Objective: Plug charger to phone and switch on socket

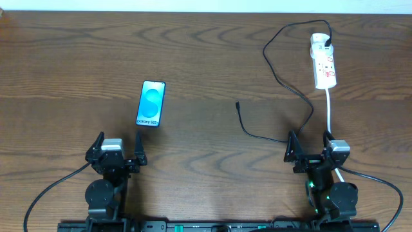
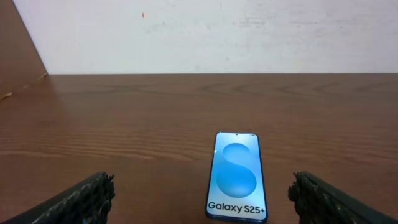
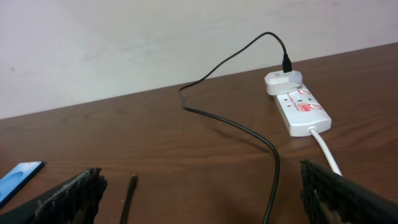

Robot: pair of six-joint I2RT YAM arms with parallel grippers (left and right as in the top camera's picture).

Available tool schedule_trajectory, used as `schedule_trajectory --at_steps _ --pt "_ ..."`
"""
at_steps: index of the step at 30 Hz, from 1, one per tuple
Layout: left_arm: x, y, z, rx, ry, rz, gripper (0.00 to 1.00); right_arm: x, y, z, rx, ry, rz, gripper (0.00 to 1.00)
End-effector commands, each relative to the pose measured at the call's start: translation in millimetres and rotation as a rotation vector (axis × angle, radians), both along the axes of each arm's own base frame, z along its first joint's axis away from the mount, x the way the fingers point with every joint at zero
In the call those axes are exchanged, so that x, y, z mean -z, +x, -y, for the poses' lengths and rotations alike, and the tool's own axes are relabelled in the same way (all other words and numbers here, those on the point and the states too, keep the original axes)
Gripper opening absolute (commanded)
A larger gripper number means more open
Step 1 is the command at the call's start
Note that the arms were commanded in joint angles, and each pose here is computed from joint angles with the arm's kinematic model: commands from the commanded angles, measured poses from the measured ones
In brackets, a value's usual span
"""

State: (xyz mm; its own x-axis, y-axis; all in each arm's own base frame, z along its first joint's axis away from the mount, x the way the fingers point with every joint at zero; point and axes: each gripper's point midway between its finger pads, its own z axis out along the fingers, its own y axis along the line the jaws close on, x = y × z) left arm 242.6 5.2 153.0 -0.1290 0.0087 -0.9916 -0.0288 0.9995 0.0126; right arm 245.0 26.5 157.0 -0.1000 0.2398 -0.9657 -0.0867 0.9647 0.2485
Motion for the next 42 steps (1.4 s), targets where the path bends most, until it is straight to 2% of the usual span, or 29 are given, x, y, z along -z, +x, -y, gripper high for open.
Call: schedule_trajectory --at_steps 1,11,19,25,31,42 --pt "11 0 0 0.004 -0.003 -0.023 0.93 1 0 1 0.003 -0.006 0.000 0.99" --pt "-8 0 1 0.007 -0.009 0.027 0.93 1 0 0 -0.001 -0.005 0.001 0.99" --pt "-45 -2 5 0.025 -0.062 0.072 0.93 -2 0 -2 -0.011 0.007 0.010 0.99" --pt "-68 5 7 0.035 -0.063 0.030 0.93 -4 -4 -19 -0.123 -0.069 0.018 0.99" --pt "-89 21 13 0.068 -0.070 -0.048 0.93 -30 -10 -27 -0.171 -0.089 0.023 0.99" --pt "-124 40 21 0.113 -0.080 -0.212 0.93 -92 -15 -27 -0.179 -0.091 -0.135 0.99"
